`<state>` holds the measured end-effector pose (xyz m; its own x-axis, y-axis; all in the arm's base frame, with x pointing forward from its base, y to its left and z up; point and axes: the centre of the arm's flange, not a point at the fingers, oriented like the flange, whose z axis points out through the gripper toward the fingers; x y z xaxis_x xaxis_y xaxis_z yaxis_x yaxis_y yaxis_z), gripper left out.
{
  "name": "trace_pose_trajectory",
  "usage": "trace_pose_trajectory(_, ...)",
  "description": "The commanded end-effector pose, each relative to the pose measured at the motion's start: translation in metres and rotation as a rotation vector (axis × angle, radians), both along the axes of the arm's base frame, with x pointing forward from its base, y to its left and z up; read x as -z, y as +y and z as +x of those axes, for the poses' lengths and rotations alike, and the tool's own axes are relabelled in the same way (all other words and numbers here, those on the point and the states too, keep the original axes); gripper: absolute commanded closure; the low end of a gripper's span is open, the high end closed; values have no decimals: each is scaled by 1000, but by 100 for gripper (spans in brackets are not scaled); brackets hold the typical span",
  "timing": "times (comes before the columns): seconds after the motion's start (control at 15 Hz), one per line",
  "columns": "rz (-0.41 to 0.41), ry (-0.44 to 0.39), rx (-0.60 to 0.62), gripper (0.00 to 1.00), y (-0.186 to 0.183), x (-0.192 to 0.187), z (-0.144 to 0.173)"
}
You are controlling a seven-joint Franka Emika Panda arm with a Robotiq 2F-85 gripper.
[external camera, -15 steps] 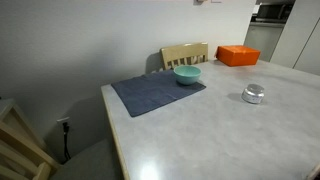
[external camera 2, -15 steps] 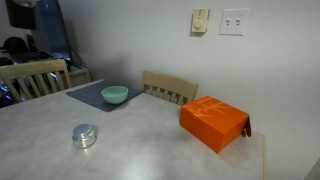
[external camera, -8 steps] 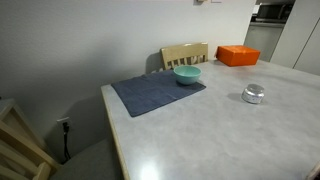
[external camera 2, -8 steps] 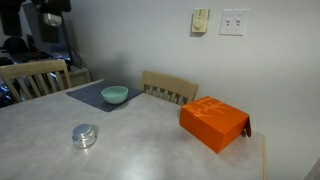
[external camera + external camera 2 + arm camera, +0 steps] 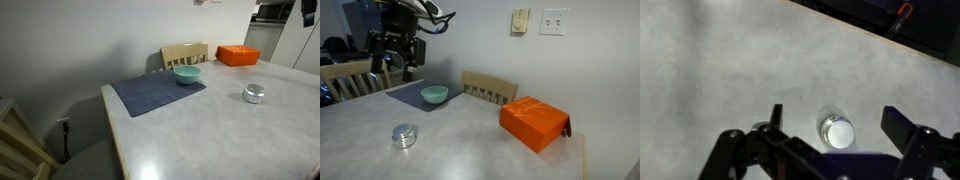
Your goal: Open the candle tin
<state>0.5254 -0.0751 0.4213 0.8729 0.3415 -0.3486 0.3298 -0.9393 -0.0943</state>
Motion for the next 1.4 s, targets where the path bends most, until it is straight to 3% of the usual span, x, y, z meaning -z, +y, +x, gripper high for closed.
trace_pose_trajectory(0.0, -1, 9, -1, 0, 0, 3, 4)
trace_pose_trajectory(0.27, 12, -55, 8, 0, 9, 17, 24)
trace_pose_trajectory(0.6, 41, -176, 88, 0, 57, 76, 30)
trace_pose_trajectory(0.73, 10, -176, 100, 0, 74, 101, 27)
trace_pose_trajectory(0.8, 18, -160, 79, 0, 63, 79, 35)
trace_pose_trajectory(1.0, 11, -156, 90, 0, 76, 99, 31)
trace_pose_trajectory(1.33, 59, -278, 197, 0, 87, 124, 31)
